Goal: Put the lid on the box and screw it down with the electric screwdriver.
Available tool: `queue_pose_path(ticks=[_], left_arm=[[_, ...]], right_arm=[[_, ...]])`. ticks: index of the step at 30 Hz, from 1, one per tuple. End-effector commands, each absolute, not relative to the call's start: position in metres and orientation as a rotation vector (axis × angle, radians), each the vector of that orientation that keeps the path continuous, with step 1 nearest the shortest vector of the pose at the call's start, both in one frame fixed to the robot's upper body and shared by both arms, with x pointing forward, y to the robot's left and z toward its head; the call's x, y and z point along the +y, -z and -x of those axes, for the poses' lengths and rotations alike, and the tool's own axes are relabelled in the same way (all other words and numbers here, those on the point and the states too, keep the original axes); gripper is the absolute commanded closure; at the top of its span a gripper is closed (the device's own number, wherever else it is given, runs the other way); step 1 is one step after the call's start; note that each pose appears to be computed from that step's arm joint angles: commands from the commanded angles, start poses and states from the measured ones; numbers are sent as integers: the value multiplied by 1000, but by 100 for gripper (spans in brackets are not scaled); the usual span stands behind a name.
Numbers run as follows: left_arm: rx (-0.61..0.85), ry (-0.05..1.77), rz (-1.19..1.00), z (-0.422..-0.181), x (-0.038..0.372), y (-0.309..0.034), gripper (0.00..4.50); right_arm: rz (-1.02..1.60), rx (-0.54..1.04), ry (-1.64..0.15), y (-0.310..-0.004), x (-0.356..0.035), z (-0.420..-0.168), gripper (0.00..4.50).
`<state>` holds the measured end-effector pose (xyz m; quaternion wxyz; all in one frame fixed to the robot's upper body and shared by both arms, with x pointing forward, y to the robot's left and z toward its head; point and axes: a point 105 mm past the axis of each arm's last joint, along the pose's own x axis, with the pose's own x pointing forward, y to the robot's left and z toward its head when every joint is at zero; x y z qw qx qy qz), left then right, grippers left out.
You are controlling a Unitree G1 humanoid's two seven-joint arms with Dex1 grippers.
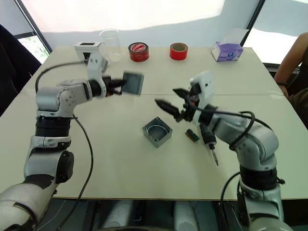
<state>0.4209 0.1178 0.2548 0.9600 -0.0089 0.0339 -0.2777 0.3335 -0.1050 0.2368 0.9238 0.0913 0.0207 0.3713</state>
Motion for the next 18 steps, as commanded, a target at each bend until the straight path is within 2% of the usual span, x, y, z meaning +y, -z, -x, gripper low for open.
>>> queue_pose_path(ticks=[1, 7, 18], left_arm=[[-138, 573, -23, -418, 98, -292, 449], [-227, 640, -20, -408, 71, -302, 449], [-237, 734, -16, -394, 53, -299, 449]], right_arm=[[-316, 31, -702, -258, -123, -350, 0], [-342, 21, -740, -275, -123, -354, 0], [-363, 5, -794, -282, -115, -346, 0]])
